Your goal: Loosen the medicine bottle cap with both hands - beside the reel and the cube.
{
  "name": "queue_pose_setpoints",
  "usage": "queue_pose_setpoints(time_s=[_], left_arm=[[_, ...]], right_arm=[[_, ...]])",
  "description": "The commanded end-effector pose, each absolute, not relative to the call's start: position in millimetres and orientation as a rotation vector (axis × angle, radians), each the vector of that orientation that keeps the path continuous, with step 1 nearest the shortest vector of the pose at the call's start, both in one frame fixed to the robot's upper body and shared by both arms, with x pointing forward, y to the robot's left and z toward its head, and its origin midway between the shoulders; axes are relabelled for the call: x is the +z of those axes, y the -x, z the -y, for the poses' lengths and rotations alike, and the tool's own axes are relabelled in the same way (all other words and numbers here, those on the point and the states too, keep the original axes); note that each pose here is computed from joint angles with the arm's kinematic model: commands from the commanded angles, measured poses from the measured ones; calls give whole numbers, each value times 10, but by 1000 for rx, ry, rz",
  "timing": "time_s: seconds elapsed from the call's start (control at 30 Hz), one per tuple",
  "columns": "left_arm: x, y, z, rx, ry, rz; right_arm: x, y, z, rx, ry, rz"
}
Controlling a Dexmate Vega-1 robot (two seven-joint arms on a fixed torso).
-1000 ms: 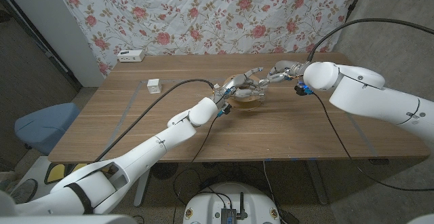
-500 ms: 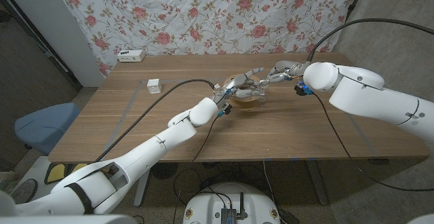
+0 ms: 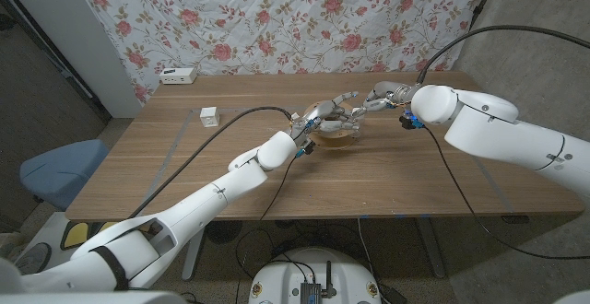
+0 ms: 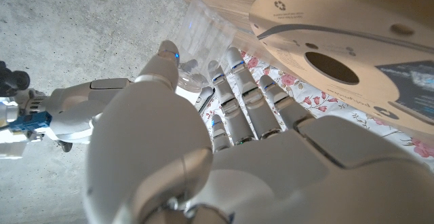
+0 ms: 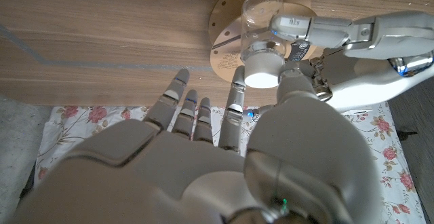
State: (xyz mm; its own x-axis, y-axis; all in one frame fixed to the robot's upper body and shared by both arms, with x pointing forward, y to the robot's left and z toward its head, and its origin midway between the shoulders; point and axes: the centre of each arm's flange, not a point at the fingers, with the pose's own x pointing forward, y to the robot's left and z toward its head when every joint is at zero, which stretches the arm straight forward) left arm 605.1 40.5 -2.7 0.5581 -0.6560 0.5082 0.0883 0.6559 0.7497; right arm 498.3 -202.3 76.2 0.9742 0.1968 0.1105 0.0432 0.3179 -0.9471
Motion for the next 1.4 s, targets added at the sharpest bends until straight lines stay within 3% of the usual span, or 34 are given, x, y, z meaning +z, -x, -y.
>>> queue_pose_setpoints(time_s=[0.03, 1.4], left_arm=[[-6, -6075, -425, -487, -739, 876], [5, -6087, -417, -502, -741, 875]], right_arm=[[776, -5023, 2007, 100, 1246, 237], [770, -5044, 2041, 209, 1188, 258]])
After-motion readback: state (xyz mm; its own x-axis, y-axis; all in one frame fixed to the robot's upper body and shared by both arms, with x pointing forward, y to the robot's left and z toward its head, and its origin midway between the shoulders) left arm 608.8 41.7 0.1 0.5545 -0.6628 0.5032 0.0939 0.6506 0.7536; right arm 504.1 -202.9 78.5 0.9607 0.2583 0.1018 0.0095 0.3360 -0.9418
